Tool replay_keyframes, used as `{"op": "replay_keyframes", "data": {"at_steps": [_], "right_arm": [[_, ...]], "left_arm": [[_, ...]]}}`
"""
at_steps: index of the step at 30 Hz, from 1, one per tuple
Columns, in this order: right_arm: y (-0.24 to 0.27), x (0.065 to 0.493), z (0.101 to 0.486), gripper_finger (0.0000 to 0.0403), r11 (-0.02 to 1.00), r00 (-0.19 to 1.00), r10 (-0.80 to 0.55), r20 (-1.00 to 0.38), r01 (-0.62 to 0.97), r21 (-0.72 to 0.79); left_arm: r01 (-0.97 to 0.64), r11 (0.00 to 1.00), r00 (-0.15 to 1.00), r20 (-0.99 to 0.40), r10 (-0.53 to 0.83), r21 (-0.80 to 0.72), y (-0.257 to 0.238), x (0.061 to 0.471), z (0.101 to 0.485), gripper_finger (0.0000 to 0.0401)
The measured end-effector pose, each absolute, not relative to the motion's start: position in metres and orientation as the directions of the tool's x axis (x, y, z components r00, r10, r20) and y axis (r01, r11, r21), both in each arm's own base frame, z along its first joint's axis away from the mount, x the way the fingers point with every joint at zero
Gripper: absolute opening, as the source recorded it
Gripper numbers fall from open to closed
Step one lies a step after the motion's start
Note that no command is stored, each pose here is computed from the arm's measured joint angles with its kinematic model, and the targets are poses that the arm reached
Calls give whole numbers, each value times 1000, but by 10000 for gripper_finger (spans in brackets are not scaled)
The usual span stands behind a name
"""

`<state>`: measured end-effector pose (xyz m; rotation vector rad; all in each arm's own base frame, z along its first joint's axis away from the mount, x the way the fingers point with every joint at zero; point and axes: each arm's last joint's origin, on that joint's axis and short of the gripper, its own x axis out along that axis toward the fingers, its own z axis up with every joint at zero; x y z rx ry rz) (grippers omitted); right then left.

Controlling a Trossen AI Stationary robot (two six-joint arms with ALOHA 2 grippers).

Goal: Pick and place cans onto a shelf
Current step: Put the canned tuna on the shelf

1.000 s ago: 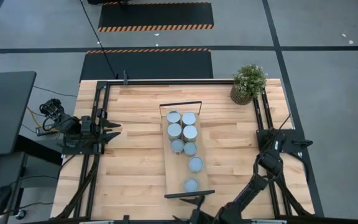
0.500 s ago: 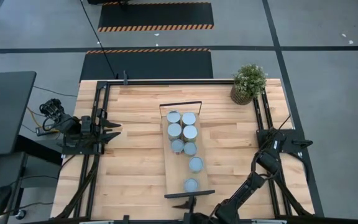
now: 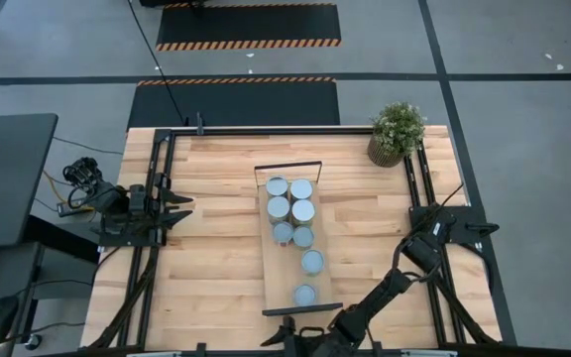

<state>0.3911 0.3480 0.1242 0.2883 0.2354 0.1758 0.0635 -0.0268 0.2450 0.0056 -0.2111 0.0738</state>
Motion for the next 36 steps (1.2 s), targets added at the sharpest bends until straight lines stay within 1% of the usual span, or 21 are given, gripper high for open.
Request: {"op": "replay_keyframes", "data": {"at_steps": [6,12,17,19,23,28,36], "right_arm": [[342,387,113,349,959,967,137,-216,-75,272],[336,382,100,349,961,961,125,-249,-55,272],[332,386,99,349,950,950,176,-259,-96,297],[331,387,99,349,951,950,174,-260,-94,294],[328,389,100,349,958,957,157,-246,-86,274],[330,390,109,349,961,974,159,-164,-115,251],[325,393,107,349,973,977,124,-174,-86,212]], "left_arm": [[-74,997,975,209,73,-2,-27,64,245,142],[-74,997,975,209,73,-2,-27,64,245,142],[-74,997,975,209,73,-2,-27,64,245,142],[-74,997,975,209,73,-2,-27,64,245,142],[-74,997,975,209,73,-2,-27,64,245,142],[-74,997,975,209,73,-2,-27,64,245,142],[-74,997,975,209,73,-2,-27,64,245,142]]}}
